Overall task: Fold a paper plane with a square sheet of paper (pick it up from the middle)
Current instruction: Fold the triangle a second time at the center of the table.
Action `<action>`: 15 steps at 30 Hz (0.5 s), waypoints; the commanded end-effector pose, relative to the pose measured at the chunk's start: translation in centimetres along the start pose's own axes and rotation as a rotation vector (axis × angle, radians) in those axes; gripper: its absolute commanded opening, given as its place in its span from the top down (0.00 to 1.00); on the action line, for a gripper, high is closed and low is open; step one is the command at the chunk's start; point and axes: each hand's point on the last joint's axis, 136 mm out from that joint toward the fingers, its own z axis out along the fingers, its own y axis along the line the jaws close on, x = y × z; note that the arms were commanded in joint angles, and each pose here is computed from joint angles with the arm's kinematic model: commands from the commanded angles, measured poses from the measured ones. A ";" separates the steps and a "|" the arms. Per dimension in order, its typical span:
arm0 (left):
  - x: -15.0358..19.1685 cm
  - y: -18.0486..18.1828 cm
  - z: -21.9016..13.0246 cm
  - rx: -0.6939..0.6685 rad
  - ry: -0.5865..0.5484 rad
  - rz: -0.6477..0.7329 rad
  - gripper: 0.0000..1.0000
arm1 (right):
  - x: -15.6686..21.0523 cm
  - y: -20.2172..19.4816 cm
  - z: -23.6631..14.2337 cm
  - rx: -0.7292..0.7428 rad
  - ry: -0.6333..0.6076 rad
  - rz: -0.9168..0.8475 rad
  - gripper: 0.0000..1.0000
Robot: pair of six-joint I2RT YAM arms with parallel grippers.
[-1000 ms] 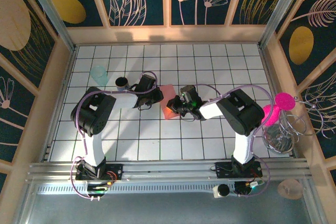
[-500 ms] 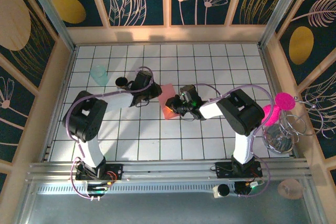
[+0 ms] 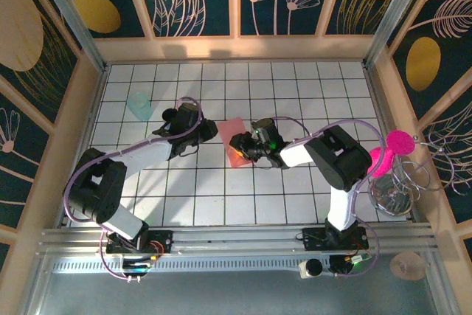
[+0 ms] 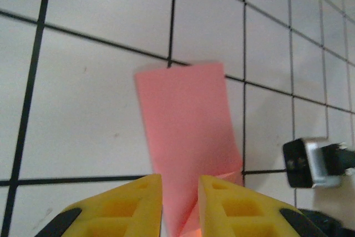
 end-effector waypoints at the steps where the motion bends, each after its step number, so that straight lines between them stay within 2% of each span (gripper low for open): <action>1: 1.0 0.2 -0.2 0.005 0.036 0.009 0.75 | 0.9 -3.3 -0.3 0.099 0.012 0.033 0.63; 10: 2.4 0.2 0.8 0.050 0.086 -0.023 0.75 | 0.8 -3.1 -0.6 0.098 0.006 0.021 0.56; 15: 3.0 -0.1 1.2 0.070 0.106 -0.028 0.77 | 0.8 -3.5 -0.6 0.111 0.008 0.029 0.58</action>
